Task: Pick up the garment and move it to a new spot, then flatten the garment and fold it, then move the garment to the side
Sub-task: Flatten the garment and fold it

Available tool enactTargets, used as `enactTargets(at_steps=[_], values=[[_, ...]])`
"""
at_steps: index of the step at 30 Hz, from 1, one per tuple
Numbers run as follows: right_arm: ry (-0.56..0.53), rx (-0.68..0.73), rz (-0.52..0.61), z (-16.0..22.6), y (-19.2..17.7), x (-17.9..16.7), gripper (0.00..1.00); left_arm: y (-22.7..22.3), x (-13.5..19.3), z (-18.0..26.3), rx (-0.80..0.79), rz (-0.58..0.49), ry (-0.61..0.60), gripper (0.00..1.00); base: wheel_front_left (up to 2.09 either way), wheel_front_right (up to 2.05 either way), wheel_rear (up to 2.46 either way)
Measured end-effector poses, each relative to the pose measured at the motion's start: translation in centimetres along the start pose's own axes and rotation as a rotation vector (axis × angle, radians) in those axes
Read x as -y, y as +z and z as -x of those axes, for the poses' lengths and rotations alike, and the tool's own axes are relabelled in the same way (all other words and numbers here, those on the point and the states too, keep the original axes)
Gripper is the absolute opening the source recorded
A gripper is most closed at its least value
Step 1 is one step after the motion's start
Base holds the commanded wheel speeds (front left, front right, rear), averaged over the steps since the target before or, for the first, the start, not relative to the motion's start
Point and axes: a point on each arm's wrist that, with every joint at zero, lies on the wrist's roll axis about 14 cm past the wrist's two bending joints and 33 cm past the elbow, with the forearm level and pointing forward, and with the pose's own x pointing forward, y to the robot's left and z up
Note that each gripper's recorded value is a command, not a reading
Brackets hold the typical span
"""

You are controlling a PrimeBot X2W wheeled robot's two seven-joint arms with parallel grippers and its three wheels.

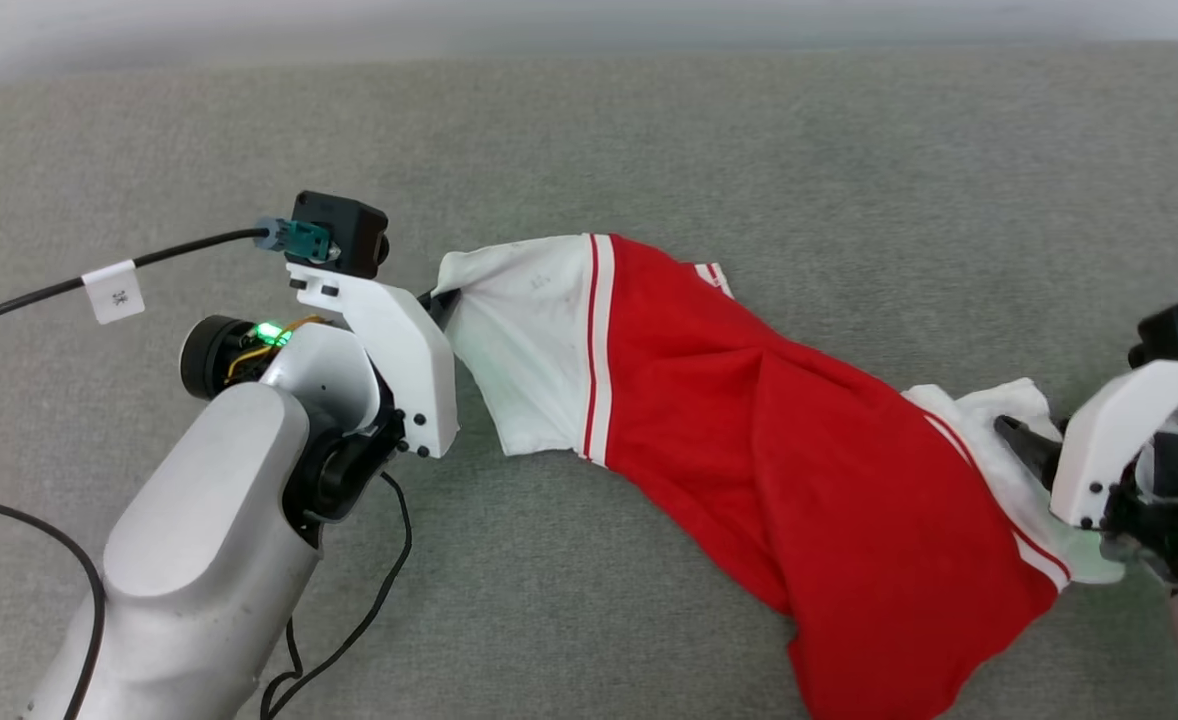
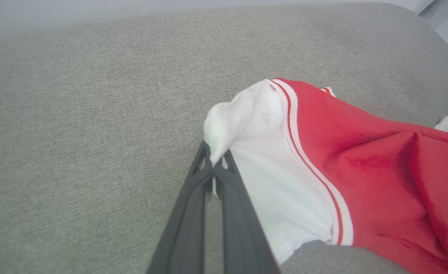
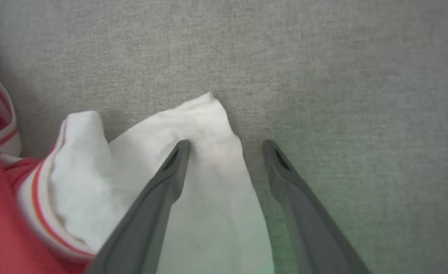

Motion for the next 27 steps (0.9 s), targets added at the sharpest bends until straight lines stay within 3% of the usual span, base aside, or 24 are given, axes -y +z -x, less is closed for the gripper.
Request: enactTargets(at_steps=[4, 5, 6, 7, 11, 14, 19, 27], values=[[0.018, -0.137, 0.052, -1.6, -0.9, -0.8, 1.00, -0.7, -0.7, 0.2, -0.007, 0.007, 0.014, 0.00, 0.00, 0.00, 0.00], [0.016, -0.168, 0.068, -1.9, -1.1, -0.9, 0.40, -0.9, -0.8, 0.3, -0.013, 0.010, 0.018, 0.00, 0.00, 0.00, 0.00], [0.020, -0.186, 0.069, -2.0, -1.2, -1.0, 0.10, -1.1, -1.0, 0.4, -0.015, 0.011, 0.022, 0.00, 0.00, 0.00, 0.00], [0.023, -0.203, 0.069, -2.1, -1.3, -1.0, 0.00, -1.2, -1.1, 0.5, -0.016, 0.012, 0.025, 0.00, 0.00, 0.00, 0.00], [0.036, -0.191, 0.084, -1.9, -1.0, -1.6, 0.00, -1.2, -1.4, 1.2, -0.013, 0.017, 0.042, 0.00, 0.00, 0.00, 0.00], [0.029, -0.100, 0.109, -1.2, 0.8, -1.5, 0.00, -0.4, -2.1, 2.0, 0.021, 0.012, 0.070, 0.00, 0.00, 0.00, 0.00], [-0.012, 0.167, 0.169, 2.2, 8.2, -1.0, 0.00, 2.5, -3.5, 3.9, 0.132, -0.008, 0.139, 0.00, 0.00, 0.00, 0.00], [-0.066, 0.475, 0.199, 9.2, 16.0, -0.8, 0.00, 8.4, -4.4, 7.7, 0.309, -0.039, 0.209, 0.00, 0.00, 0.00, 0.00]])
